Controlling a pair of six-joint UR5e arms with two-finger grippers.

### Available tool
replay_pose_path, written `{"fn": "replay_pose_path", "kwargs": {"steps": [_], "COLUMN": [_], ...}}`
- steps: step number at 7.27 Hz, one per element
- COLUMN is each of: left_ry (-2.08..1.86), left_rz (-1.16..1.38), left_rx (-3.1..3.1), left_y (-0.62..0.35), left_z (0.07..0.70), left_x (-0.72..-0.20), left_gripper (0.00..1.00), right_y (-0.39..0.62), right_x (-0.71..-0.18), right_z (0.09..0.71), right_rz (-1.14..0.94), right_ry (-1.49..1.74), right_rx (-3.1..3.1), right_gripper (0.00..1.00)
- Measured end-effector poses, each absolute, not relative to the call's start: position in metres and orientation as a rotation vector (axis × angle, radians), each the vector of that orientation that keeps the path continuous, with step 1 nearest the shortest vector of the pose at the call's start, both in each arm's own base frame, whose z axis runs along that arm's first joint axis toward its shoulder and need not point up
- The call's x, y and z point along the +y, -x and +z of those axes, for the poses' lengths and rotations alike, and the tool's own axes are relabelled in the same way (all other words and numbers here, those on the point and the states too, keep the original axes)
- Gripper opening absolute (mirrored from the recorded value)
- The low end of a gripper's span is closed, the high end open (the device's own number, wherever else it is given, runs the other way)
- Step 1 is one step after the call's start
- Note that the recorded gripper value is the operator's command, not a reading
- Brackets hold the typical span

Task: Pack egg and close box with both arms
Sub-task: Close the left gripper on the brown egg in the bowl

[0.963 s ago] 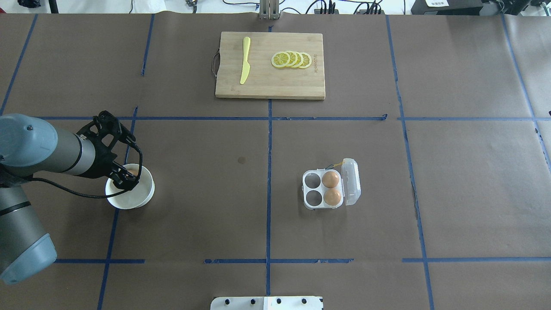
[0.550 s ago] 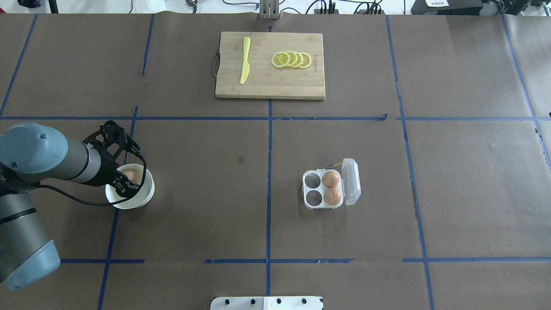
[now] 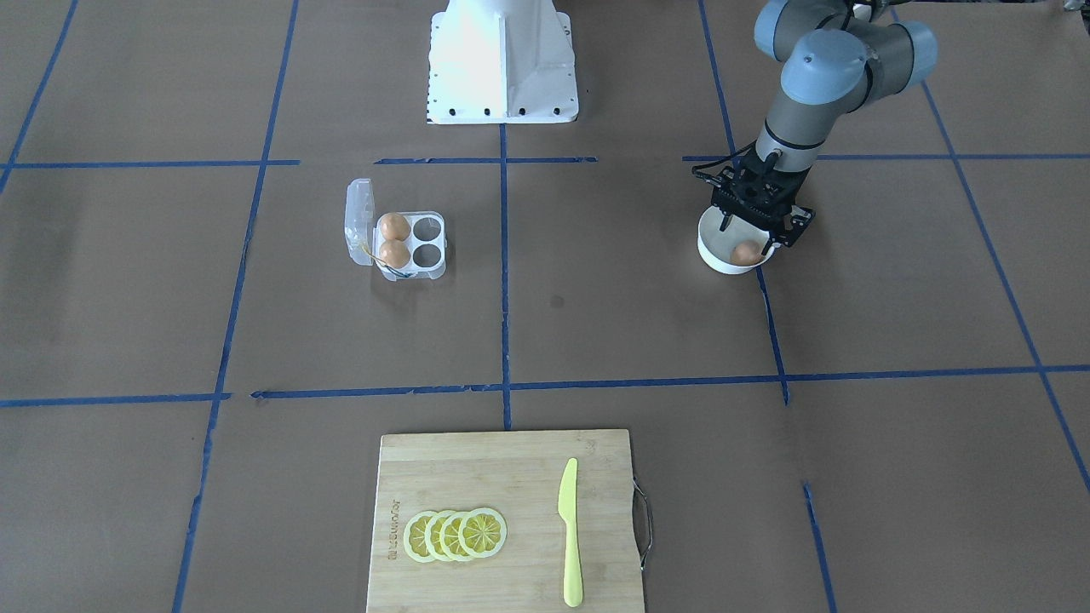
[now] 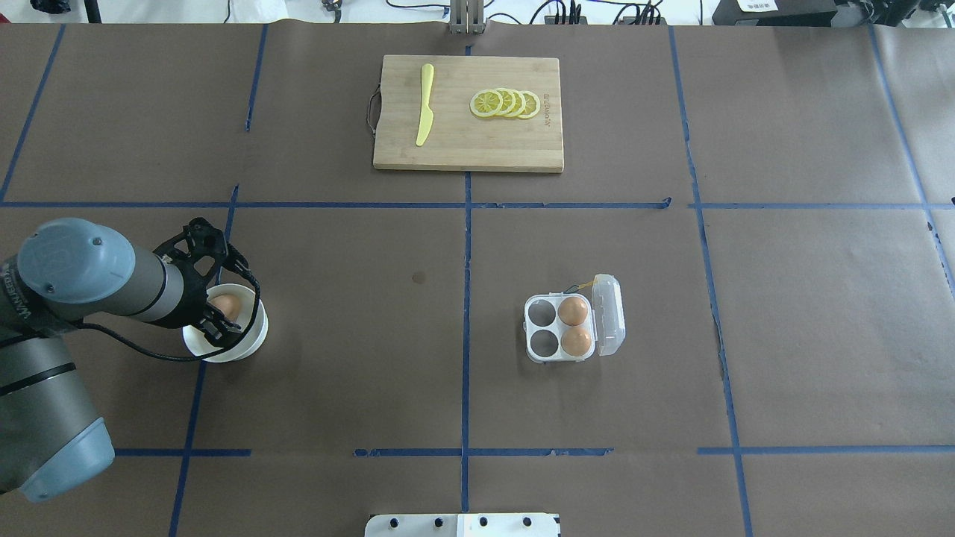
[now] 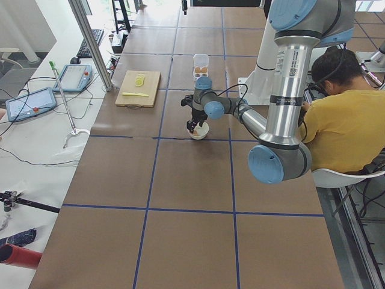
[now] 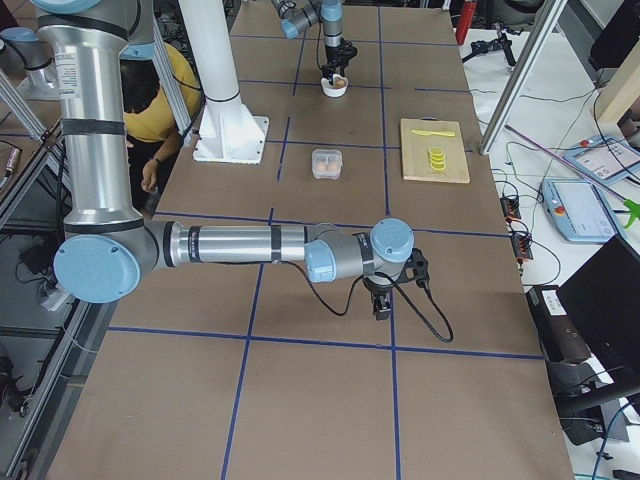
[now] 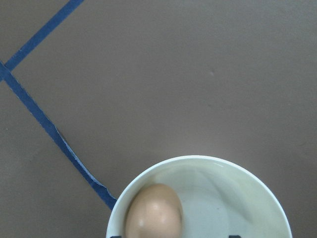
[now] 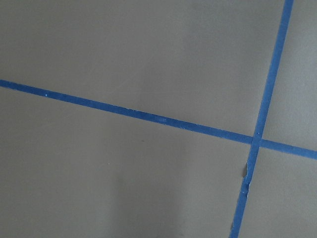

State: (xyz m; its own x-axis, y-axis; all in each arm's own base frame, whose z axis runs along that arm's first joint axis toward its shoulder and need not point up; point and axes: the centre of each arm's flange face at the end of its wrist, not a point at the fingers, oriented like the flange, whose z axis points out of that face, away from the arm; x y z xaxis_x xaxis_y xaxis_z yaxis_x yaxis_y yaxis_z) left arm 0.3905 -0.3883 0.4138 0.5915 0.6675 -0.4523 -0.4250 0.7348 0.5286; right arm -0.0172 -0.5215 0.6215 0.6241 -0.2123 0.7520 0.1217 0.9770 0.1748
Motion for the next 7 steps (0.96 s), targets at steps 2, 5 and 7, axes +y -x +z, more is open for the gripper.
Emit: {"fn": "replay_pose_path", "kwargs": {"steps": [2,5,7], "left_ry": [-0.389,-0.385,-0.384], "left_rz": [0.657,0.658,0.659], "left_rx": [0.682,0.680,0.679], "left_y": [-0.393,-0.397,-0.403], "left_z": [0.413,0.414,0.414], "left_x": [-0.389,-0.390,-0.394], "left_gripper": [0.72,0.72,0.72], "right_y": [0.017,0.017,0.017], "right_x": [-0.522,-0.522,-0.522], "right_z": [0.622,0.622,0.622], "right_rz": [-0.192,-0.192,-0.192], "right_ry": [-0.111,-0.111,-0.110], "right_rx": [-0.876,-0.876,-0.876], "right_gripper": [1.00,1.00,1.00]}}
